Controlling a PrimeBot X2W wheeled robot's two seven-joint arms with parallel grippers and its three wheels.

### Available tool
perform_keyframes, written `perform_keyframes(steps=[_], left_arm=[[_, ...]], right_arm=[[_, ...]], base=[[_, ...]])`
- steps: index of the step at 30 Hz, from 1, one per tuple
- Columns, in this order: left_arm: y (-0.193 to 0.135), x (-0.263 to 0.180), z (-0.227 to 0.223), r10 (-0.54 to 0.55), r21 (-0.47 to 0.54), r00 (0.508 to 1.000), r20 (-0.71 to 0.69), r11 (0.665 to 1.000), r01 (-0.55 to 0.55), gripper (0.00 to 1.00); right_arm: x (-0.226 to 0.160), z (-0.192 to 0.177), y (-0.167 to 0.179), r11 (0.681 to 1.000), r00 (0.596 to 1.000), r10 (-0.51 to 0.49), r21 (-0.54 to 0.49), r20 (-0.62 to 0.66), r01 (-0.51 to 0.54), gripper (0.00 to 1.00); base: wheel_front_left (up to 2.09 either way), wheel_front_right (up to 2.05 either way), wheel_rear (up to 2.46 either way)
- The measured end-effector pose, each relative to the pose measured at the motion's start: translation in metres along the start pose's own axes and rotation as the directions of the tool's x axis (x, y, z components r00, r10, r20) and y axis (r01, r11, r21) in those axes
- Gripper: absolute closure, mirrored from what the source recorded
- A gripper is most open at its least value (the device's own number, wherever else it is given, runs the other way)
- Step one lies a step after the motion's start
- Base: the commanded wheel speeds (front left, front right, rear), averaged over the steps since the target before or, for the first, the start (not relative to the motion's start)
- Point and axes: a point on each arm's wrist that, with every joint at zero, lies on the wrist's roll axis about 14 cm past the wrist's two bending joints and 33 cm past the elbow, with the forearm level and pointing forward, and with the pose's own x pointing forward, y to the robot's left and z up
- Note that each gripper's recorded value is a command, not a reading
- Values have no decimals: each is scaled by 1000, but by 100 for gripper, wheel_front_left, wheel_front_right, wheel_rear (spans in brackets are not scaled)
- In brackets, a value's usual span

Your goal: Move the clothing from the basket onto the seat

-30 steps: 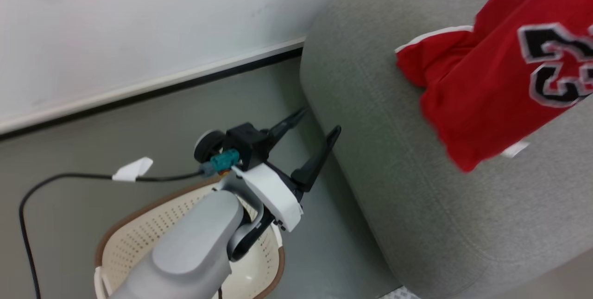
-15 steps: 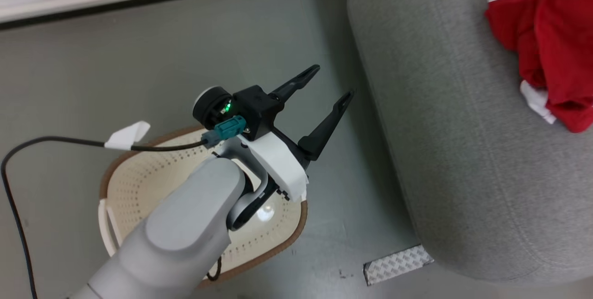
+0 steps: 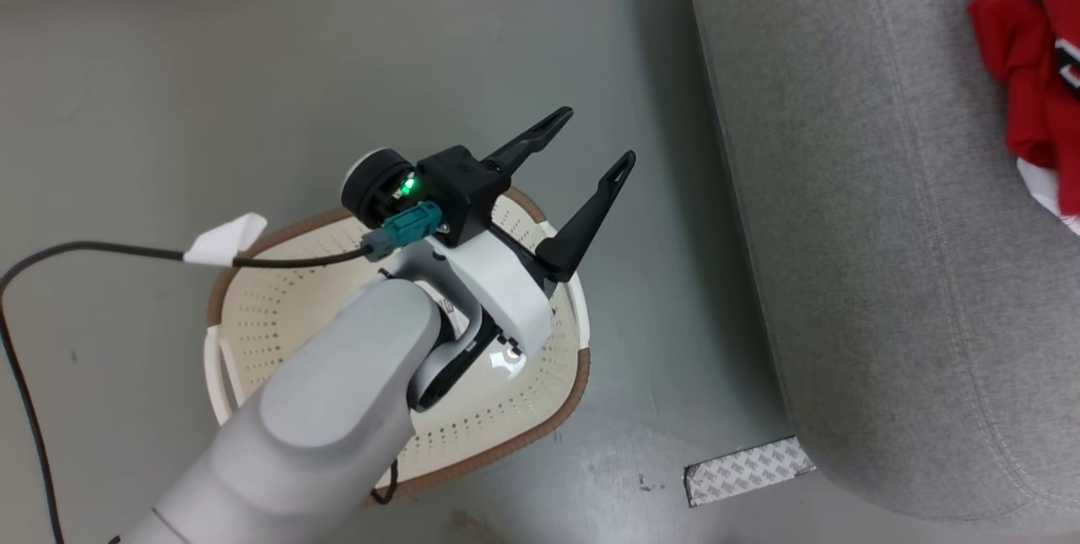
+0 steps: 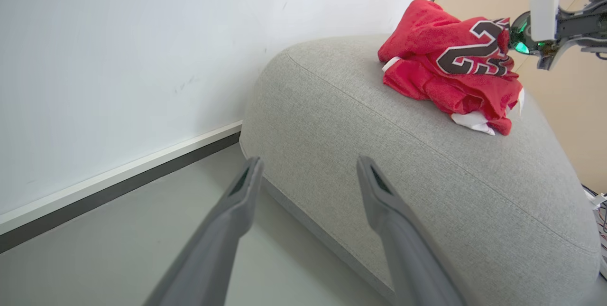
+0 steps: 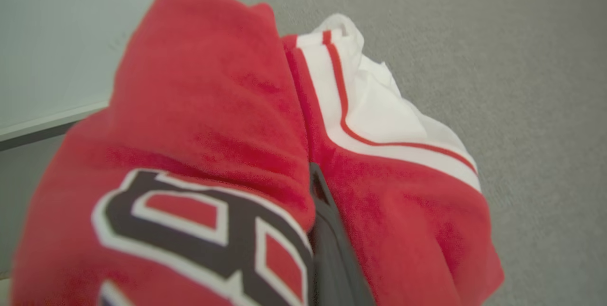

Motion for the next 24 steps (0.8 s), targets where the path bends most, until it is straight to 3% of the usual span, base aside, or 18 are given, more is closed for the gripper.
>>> perform_keyframes(steps=[1,2,10,18,21,24], left_arm=[[-1,0,2,1,-1,1000,1,1000,-1,0],[-2,0,4,-1,1,1000,5,1000,1,0],[-14,-3,25,0,16,999,34,1000,0,0],[-38,-15,51,6,21,998,62,1000,-7,0],[-49,-21,62,7,28,997,77,1000,-9,0],[-58,-27,75,15,41,995,99,999,-19,0]], right_arm=[[-2,-9,-2,1000,999,-7,-7,-47,6,19],[-4,-15,-5,1000,997,-16,-11,-77,15,0],[-33,-19,-8,999,986,-18,-50,-168,10,0],[-94,-8,-29,992,973,-43,-128,-225,14,0],[-121,8,-31,989,984,-23,-145,-175,-3,0],[-149,40,-24,983,999,27,-181,-34,-33,0]], base=[[0,0,0],[0,0,0],[0,0,0],[0,0,0],[0,0,0],[0,0,0]])
